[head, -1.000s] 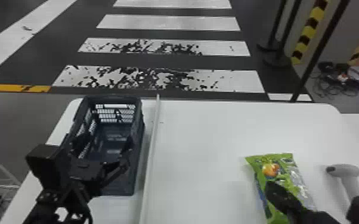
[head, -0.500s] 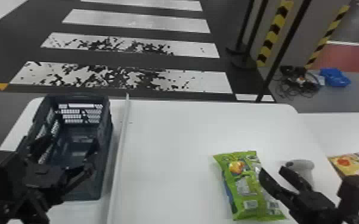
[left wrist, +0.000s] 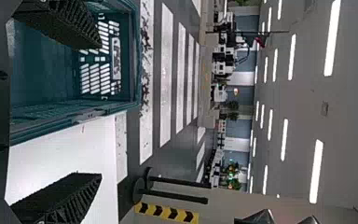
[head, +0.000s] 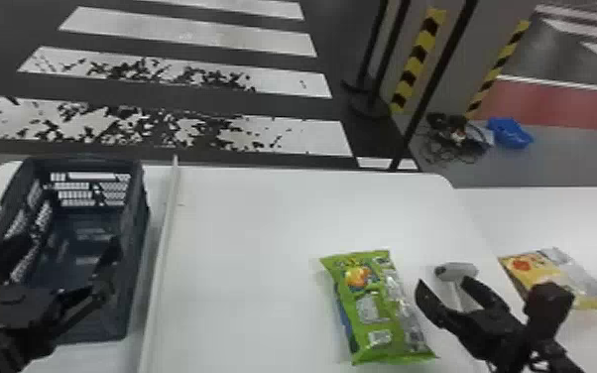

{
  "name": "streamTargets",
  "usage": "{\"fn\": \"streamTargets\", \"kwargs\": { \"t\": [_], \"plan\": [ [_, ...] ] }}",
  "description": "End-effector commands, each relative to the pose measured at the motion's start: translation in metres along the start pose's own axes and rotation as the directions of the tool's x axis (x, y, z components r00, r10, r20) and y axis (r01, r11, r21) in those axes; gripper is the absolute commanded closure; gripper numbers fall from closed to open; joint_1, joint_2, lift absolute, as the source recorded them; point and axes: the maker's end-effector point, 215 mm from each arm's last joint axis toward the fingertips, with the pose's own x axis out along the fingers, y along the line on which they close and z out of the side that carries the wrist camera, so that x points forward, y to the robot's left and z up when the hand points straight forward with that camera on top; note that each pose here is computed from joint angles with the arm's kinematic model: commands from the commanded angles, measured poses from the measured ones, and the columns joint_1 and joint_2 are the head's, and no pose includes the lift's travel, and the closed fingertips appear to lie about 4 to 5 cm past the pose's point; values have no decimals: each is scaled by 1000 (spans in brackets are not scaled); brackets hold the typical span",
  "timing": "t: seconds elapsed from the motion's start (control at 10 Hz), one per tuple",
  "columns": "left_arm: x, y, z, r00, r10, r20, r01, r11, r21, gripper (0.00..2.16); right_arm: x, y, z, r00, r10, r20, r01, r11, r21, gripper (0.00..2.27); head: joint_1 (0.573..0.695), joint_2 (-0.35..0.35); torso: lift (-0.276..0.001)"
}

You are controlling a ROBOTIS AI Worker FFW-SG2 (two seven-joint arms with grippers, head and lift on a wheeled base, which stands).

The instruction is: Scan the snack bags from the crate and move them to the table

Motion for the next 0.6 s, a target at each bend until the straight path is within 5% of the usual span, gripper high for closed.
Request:
{"fn": "streamTargets", "kwargs": {
  "t": [0.0, 0.5],
  "plan": [
    [0, 1, -2, 1000, 2, -3, -2, 1000, 1, 9, 4, -18, -2, 1000, -22, 10, 22, 999, -24, 26, 695, -235, -95],
    [0, 3, -8, 1000, 5, -15, -5, 1000, -2, 9, 19, -76, -16, 994, -106, -1, 105, 991, -87, 36, 695, -299, -95]
  ]
}}
